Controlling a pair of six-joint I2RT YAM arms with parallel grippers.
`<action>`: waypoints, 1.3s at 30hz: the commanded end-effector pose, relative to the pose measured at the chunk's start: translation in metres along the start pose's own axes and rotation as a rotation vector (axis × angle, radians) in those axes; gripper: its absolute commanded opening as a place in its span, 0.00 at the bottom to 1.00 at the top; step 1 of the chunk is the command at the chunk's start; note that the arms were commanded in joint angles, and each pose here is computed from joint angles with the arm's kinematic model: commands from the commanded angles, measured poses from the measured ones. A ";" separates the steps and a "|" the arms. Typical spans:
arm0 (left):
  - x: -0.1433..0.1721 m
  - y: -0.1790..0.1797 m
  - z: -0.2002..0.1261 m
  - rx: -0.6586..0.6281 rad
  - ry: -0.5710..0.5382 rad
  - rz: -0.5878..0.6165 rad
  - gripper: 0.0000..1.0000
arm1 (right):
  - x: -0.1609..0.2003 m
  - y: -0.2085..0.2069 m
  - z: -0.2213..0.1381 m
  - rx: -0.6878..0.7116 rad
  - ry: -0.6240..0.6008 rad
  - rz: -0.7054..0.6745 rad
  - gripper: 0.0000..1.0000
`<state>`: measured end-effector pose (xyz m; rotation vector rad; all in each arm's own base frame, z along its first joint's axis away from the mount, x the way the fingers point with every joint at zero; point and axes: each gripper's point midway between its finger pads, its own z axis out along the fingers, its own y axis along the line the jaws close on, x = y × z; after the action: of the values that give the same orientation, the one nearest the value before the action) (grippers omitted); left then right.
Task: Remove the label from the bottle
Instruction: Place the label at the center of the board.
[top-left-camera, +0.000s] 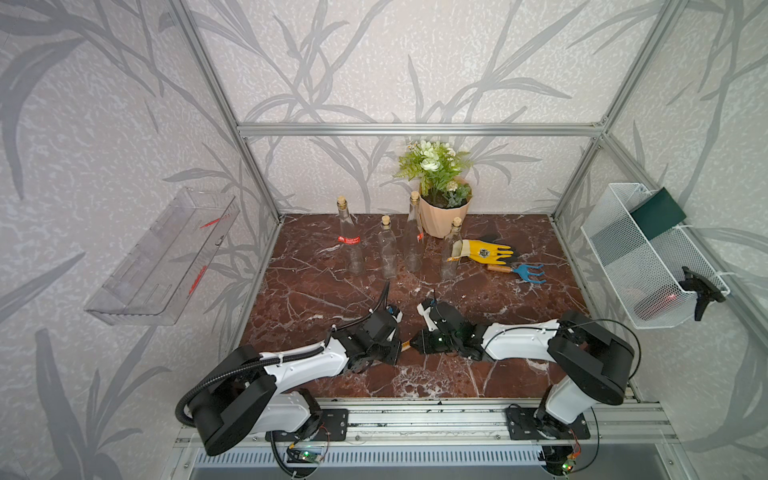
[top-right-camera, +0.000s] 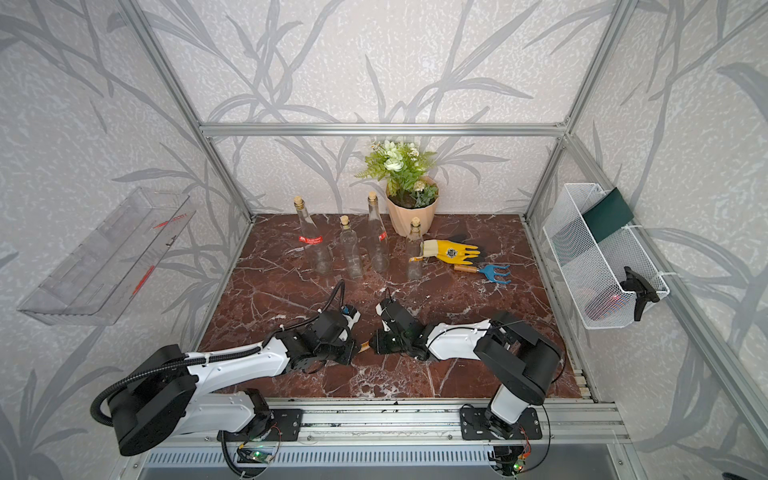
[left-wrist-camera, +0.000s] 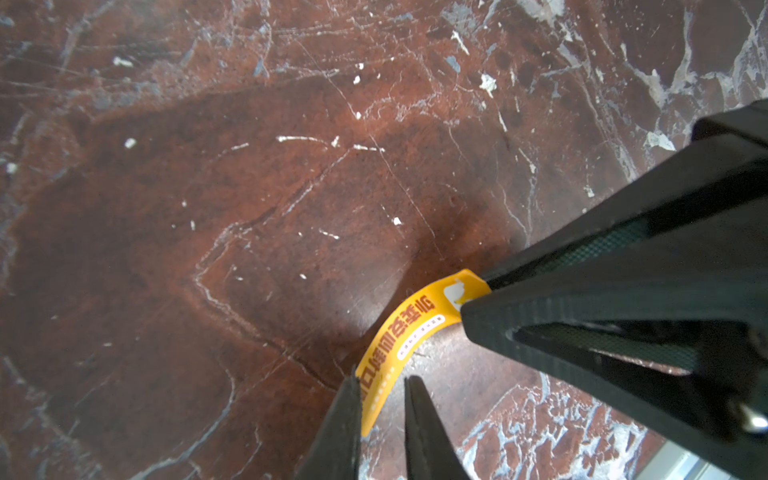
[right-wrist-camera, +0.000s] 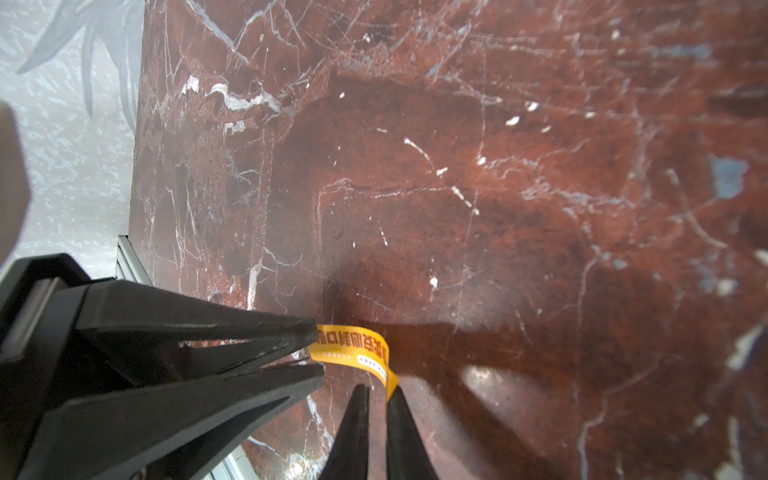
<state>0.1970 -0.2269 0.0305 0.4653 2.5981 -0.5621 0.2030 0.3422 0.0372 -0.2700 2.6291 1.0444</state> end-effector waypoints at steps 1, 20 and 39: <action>0.004 0.005 0.001 -0.025 0.011 -0.015 0.21 | -0.001 0.007 0.001 -0.009 0.006 -0.011 0.13; 0.012 0.008 0.008 -0.032 0.033 -0.029 0.21 | -0.001 0.009 -0.002 -0.012 0.001 -0.019 0.18; 0.016 0.011 0.005 -0.041 0.033 -0.035 0.20 | -0.005 0.010 -0.014 0.001 -0.030 -0.041 0.37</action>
<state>0.1949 -0.2246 0.0209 0.4394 2.6291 -0.5500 0.2021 0.3417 0.0445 -0.2877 2.6107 1.0393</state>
